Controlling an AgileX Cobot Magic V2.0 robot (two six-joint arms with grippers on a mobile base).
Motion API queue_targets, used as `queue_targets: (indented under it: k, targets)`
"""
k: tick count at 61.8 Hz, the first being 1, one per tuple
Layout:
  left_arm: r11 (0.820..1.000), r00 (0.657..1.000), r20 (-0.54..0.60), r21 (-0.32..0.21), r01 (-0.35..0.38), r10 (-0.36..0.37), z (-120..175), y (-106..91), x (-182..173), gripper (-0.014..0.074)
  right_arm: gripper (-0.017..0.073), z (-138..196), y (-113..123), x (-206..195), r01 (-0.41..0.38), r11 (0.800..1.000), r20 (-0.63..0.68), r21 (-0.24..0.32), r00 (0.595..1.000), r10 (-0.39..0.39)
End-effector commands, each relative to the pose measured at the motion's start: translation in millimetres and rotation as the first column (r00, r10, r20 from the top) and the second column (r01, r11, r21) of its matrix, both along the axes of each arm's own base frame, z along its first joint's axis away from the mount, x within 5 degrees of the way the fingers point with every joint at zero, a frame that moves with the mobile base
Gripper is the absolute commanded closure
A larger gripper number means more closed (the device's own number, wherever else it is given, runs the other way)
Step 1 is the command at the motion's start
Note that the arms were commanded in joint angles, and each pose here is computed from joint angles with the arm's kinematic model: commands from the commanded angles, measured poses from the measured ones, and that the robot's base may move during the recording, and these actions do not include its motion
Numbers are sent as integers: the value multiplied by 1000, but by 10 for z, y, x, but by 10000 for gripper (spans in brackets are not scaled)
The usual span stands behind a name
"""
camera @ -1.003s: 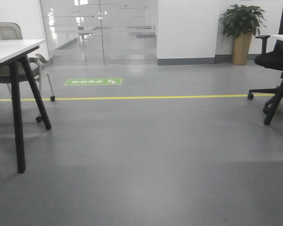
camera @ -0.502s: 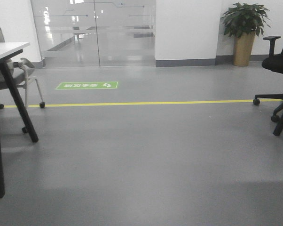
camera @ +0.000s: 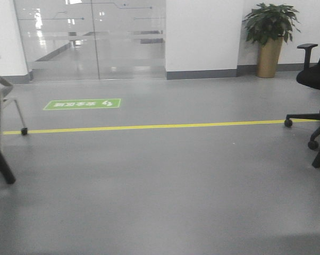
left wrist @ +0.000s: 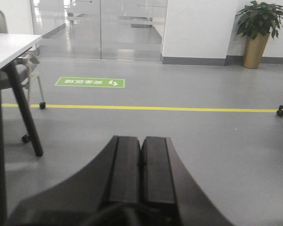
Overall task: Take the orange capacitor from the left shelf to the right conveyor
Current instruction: 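Drive the base across the office toward the red conveyor, then turn and stop the base facing the conveyor belt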
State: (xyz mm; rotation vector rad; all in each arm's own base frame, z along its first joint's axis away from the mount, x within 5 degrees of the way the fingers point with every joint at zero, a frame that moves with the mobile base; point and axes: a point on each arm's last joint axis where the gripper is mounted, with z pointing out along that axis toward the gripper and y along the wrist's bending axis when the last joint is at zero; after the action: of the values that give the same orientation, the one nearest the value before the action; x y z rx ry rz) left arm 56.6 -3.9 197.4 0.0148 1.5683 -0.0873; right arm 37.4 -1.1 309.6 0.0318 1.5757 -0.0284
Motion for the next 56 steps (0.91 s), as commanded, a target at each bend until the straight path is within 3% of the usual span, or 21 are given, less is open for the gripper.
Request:
queue_targets:
  k: [1, 56]
  targets:
    - [1000, 995, 103, -10, -4, 5, 98, 6, -14, 720, 488, 167, 1, -15, -1, 1000, 107, -10, 994, 2]
    - [1000, 995, 103, -10, -4, 5, 98, 6, -14, 720, 488, 167, 1, -15, -1, 1000, 107, -10, 994, 2]
